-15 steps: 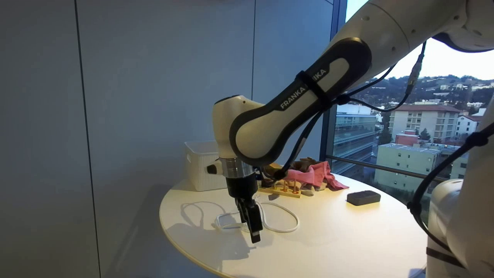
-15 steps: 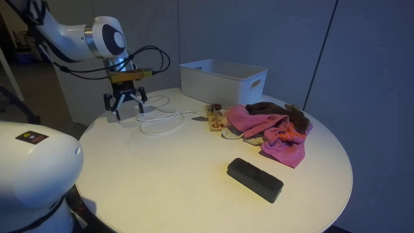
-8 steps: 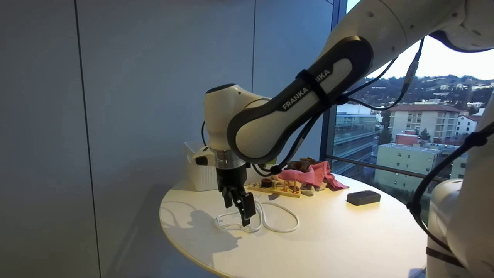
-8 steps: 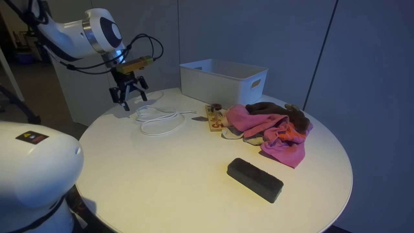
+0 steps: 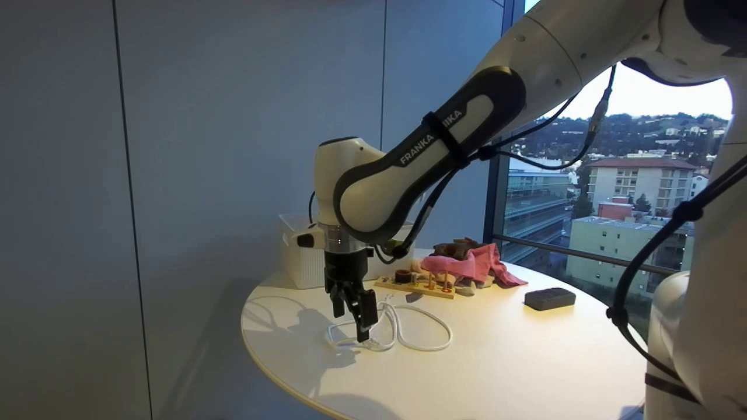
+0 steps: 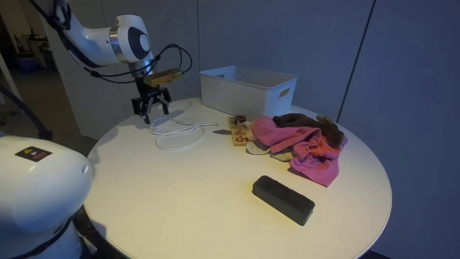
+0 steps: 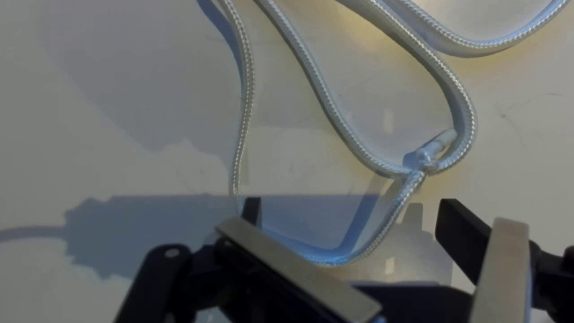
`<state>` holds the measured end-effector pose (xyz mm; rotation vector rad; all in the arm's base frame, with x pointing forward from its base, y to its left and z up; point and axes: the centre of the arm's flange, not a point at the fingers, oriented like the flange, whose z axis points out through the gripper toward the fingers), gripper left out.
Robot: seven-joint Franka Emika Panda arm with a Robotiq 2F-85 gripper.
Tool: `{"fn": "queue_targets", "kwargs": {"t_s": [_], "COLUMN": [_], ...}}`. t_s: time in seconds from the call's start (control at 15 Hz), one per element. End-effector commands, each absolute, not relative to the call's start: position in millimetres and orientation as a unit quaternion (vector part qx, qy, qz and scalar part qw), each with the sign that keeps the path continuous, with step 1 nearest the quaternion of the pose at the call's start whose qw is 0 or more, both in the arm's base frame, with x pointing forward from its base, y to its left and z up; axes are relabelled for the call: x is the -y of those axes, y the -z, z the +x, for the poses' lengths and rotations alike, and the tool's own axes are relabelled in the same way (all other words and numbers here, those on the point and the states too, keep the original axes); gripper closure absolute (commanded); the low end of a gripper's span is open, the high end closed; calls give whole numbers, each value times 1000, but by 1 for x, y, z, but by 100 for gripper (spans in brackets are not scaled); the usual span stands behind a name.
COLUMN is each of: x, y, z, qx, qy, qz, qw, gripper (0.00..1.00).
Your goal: Move the ends of the shoelace to either side
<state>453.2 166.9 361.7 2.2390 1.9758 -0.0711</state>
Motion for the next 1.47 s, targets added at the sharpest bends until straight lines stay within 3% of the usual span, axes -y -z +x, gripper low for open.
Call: {"fn": "queue_targets", "kwargs": {"t_s": [0.0, 0.13, 0.2, 0.4, 0.93, 1.07, 1.4], "x": [-165, -162, -160, -159, -157, -159, -170], "y": [-348, -335, -331, -334, -343, -352, -404], "z": [465, 465, 465, 466, 462, 456, 423], "qx": [-639, -631, -630, -627, -617, -610, -598], "qy": [36, 42, 45, 43, 56, 58, 46], "qz": [767, 773, 775, 777, 784, 789, 792], "qw": [47, 38, 33, 34, 37, 43, 118], "gripper": [0, 4, 25, 36, 95, 100, 95]}}
